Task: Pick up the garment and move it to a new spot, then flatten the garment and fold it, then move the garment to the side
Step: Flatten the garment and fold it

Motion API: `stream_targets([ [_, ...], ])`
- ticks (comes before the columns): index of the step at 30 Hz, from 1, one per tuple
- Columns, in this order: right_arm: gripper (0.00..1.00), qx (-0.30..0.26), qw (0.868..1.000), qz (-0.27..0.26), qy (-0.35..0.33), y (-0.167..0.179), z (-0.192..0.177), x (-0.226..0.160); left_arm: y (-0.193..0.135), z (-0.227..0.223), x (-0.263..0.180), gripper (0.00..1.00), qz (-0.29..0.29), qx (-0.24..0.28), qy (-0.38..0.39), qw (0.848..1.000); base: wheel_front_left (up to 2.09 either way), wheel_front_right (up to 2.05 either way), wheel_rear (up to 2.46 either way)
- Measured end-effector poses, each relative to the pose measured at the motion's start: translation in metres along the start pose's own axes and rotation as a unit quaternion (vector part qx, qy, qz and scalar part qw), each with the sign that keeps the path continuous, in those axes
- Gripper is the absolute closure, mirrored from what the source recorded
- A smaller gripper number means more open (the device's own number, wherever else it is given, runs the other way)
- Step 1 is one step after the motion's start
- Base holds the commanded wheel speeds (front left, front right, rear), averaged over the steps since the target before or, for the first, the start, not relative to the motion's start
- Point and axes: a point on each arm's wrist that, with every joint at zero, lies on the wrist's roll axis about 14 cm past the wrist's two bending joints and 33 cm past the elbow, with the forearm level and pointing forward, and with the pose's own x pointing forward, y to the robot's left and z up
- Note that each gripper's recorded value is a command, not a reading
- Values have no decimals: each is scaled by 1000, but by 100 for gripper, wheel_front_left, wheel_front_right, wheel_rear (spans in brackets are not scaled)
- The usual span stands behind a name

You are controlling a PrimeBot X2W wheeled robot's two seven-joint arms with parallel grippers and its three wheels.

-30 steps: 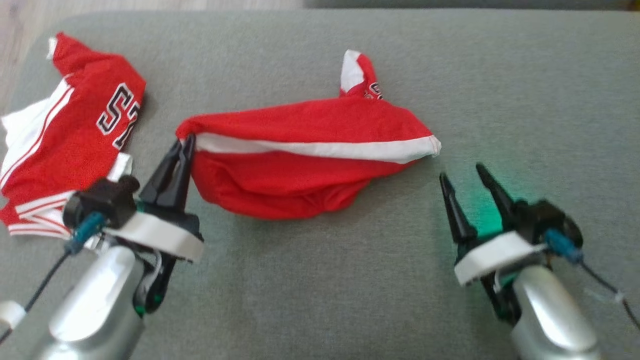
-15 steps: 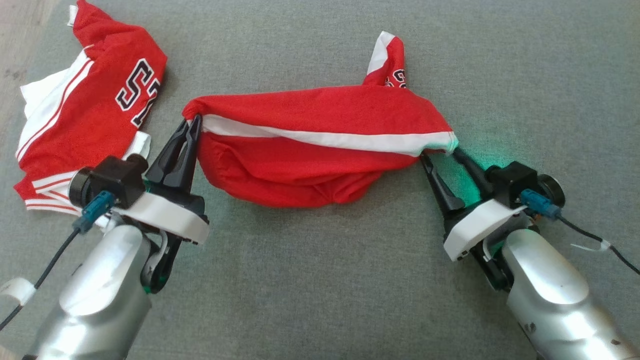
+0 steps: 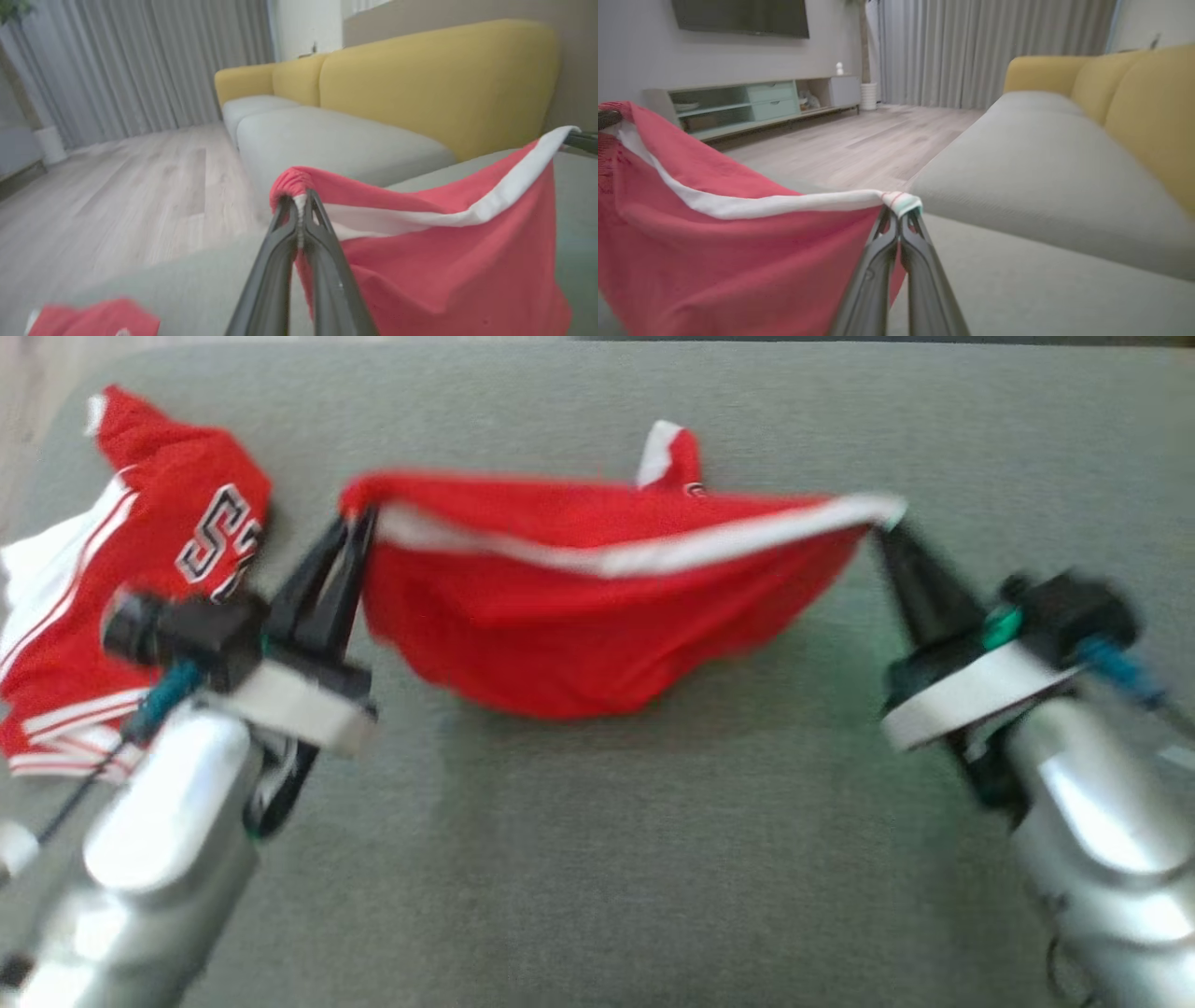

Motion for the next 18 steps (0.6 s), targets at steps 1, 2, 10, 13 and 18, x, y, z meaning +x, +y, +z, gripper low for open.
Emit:
stream_targets([
  [1,100,-9,1000,-14,-19,-13,15,0,-7,18,11,100,-20,16,-23,999,0,0,0],
  [2,100,-18,999,-29,-40,-27,32,-1,-13,38,23,100,-38,31,-49,998,0,0,0],
  [10,100,-119,965,-133,-194,-134,178,-10,-59,183,96,100,-131,127,-232,956,0,0,0],
  [13,100,-165,940,-175,-241,-169,230,-24,-79,228,118,100,-149,133,-291,936,0,0,0],
  [18,100,-208,916,-213,-268,-197,262,-46,-107,272,128,100,-171,91,-370,909,0,0,0],
])
